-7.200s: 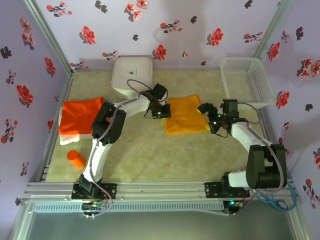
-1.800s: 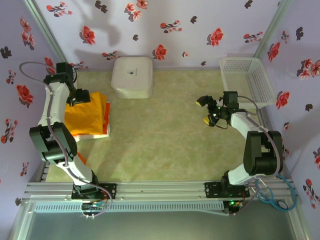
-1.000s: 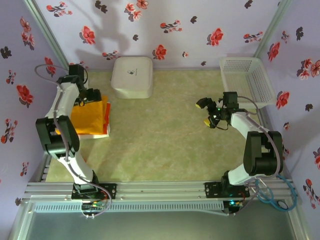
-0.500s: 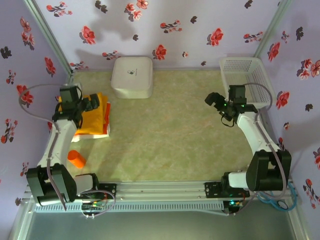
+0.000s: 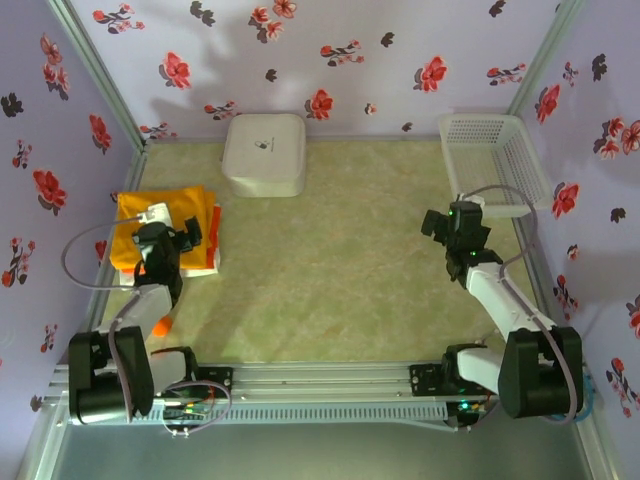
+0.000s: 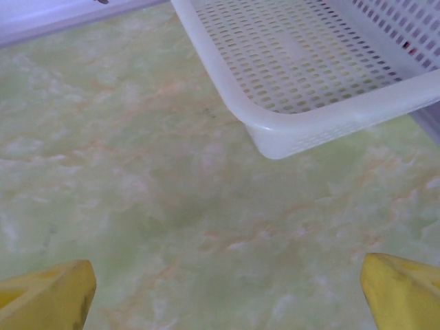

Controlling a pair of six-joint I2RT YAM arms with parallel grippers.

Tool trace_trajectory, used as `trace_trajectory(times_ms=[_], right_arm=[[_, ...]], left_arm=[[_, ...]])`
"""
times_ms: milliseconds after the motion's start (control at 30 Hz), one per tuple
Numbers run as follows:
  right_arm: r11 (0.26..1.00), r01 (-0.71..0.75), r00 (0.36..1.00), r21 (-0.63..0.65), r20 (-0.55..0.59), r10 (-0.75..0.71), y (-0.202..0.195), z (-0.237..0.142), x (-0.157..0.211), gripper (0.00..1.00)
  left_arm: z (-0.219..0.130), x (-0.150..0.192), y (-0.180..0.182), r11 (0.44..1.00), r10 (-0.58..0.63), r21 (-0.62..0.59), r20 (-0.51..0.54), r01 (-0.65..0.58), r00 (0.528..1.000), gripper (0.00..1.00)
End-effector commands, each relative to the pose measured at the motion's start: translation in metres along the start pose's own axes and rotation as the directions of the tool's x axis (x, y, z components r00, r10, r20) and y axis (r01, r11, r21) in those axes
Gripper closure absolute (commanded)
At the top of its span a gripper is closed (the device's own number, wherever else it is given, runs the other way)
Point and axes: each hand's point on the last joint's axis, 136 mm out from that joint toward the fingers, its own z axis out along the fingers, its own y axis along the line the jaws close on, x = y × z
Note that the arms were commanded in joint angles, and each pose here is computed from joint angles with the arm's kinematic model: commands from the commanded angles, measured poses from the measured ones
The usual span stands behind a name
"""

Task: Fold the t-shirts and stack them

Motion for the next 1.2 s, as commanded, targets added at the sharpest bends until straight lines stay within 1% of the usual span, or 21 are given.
trace_trajectory(times_ms=[0,100,333,433,467,567,667,733,767,933,967,1000,1067,1100,1133,1167], right_arm=[[0.991,0.058,0.983,0.12,0.165,-0.077,-0.015,0.002,-0.029,0.01],[0.989,0.065,0.975,0.129,0.202,-0.09,-0.017,0.005,-0.026,0.01],[0.986,0.076,0.97,0.149,0.217,-0.108,-0.019,0.021,-0.014,0.01],[0.986,0.067,0.967,0.151,0.234,-0.101,-0.023,0.028,-0.01,0.01],[0.988,0.051,0.967,0.144,0.239,-0.084,-0.025,0.032,-0.009,0.01],[0.996,0.016,0.966,0.093,0.254,-0.039,-0.024,0.04,-0.003,0.01],[0.998,0.034,0.966,0.054,0.256,-0.047,-0.016,0.045,-0.001,0.01],[0.998,0.035,0.966,0.054,0.254,-0.047,-0.016,0.047,0.0,0.01],[0.999,0.044,0.966,0.02,0.256,-0.048,-0.01,0.049,0.001,0.01],[0.999,0.046,0.961,0.01,0.273,-0.047,-0.009,0.049,0.006,0.01],[0.999,0.043,0.961,0.015,0.274,-0.045,-0.01,0.049,0.008,0.01],[0.999,0.042,0.959,0.016,0.279,-0.045,-0.01,0.051,0.011,0.01],[0.999,0.04,0.954,0.021,0.296,-0.045,-0.011,0.056,0.014,0.01],[0.999,0.038,0.951,0.021,0.306,-0.043,-0.011,0.058,0.014,0.01],[0.999,0.04,0.956,0.024,0.289,-0.046,-0.011,0.058,0.016,0.01],[0.999,0.031,0.966,0.036,0.257,-0.039,-0.013,0.06,0.016,0.01]], left_arm=[[-0.001,-0.021,0.002,1.0,-0.002,-0.019,0.12,0.004,0.993,0.0],[-0.003,-0.026,0.0,1.0,0.025,-0.016,0.166,-0.023,0.986,0.0],[0.0,-0.025,-0.009,0.999,0.038,0.028,0.157,-0.042,0.987,0.0],[0.0,-0.024,-0.016,0.997,0.022,0.064,0.144,-0.031,0.989,0.0],[0.0,-0.021,-0.019,0.996,0.016,0.083,0.138,-0.027,0.99,0.0],[0.003,-0.011,-0.02,0.996,-0.006,0.088,0.127,-0.005,0.992,0.0],[0.007,-0.004,-0.021,0.996,-0.004,0.089,0.12,-0.006,0.993,0.0],[0.008,-0.001,-0.024,0.995,0.003,0.103,0.122,-0.015,0.993,0.0],[0.008,0.0,-0.025,0.994,0.002,0.105,0.129,-0.016,0.992,0.0],[0.018,0.007,-0.026,0.994,0.002,0.104,0.133,-0.016,0.991,0.0],[0.019,0.022,-0.025,0.994,0.009,0.105,0.105,-0.02,0.994,0.0],[0.021,0.028,-0.026,0.994,0.011,0.109,0.1,-0.022,0.995,0.0],[0.026,0.036,-0.029,0.992,0.014,0.119,0.113,-0.028,0.993,0.0],[0.024,0.032,-0.03,0.992,0.015,0.123,0.13,-0.031,0.991,0.0],[0.024,0.035,-0.03,0.992,0.017,0.122,0.106,-0.03,0.994,0.0],[0.025,0.036,-0.03,0.992,0.018,0.122,0.105,-0.031,0.994,0.0]])
